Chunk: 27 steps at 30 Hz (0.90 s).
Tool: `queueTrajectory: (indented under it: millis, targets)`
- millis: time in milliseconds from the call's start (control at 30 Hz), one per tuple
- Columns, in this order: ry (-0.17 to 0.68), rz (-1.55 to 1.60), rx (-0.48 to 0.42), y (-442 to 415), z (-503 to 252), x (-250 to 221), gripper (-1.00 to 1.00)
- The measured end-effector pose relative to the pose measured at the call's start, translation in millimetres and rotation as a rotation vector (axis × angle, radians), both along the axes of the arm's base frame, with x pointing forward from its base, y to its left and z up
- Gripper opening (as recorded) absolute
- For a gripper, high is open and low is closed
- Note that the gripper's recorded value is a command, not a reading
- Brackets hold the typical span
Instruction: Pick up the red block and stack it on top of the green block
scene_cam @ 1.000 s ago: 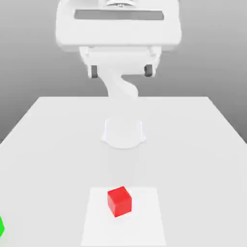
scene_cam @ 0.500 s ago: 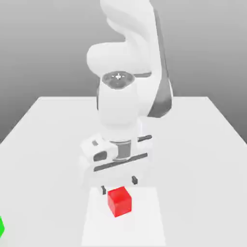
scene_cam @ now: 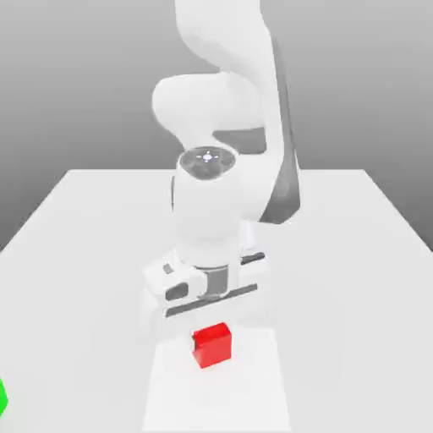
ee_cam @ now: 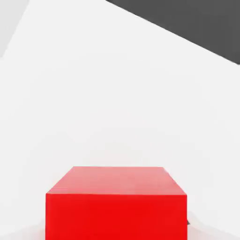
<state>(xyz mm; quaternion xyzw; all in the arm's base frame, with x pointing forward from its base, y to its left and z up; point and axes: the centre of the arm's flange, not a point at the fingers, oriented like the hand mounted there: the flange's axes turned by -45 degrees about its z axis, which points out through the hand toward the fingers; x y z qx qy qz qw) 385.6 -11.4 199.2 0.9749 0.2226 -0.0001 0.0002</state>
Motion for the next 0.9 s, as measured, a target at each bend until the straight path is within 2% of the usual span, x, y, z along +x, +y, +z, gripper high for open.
queueTrajectory:
  millis: [367, 600, 700, 733, 900]
  targets:
    - [0.000, -0.728, -0.011, -166, 32, 75, -1.00]
    - [0.000, -1.229, 0.000, -302, 45, 82, -1.00]
    - [-0.001, -1.285, 0.002, -319, 9, 81, -1.00]
    - [-0.001, -1.290, 0.002, -320, -6, 81, 1.00]
    - [-0.001, -1.290, 0.002, -320, -6, 81, 1.00]
